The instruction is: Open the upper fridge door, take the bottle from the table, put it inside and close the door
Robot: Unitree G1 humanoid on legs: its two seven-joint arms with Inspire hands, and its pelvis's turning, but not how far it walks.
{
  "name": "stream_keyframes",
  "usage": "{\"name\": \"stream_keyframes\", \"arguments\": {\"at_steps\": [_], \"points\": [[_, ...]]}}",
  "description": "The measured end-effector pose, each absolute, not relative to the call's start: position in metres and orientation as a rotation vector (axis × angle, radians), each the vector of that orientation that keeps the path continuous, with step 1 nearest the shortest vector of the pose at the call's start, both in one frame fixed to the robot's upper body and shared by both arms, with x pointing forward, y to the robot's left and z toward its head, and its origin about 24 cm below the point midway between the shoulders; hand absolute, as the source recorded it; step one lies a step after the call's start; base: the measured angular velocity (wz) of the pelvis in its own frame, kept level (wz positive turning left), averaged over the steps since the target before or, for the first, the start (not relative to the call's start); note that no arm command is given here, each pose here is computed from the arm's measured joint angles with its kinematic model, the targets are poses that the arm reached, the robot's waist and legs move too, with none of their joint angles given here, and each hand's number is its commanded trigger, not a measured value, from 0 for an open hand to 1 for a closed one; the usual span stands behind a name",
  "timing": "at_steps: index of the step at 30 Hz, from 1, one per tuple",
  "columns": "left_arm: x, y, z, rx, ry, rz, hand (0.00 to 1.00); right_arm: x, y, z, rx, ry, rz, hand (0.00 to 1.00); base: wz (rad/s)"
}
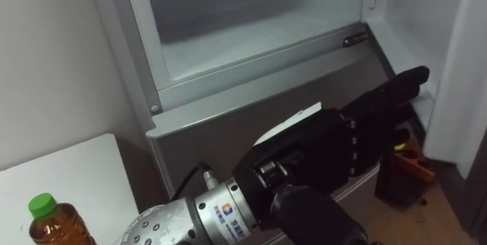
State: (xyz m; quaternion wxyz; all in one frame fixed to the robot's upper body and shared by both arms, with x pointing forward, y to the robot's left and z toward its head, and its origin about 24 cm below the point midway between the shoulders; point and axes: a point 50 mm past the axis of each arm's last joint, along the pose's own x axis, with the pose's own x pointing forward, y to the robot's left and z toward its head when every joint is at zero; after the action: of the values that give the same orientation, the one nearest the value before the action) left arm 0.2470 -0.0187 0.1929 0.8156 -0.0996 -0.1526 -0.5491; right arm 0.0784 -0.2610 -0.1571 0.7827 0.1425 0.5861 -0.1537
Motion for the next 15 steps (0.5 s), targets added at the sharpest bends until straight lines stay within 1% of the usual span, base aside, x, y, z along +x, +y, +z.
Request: {"name": "stream_keyframes", "arguments": {"at_steps": [15], "points": [[0.2466,-0.0187,0.1936,-0.212,-0.33,-1.185,0.0,0.0776,-0.2628,-0.1567,0.303,1.271,-0.334,0.0,-0.02]]}}
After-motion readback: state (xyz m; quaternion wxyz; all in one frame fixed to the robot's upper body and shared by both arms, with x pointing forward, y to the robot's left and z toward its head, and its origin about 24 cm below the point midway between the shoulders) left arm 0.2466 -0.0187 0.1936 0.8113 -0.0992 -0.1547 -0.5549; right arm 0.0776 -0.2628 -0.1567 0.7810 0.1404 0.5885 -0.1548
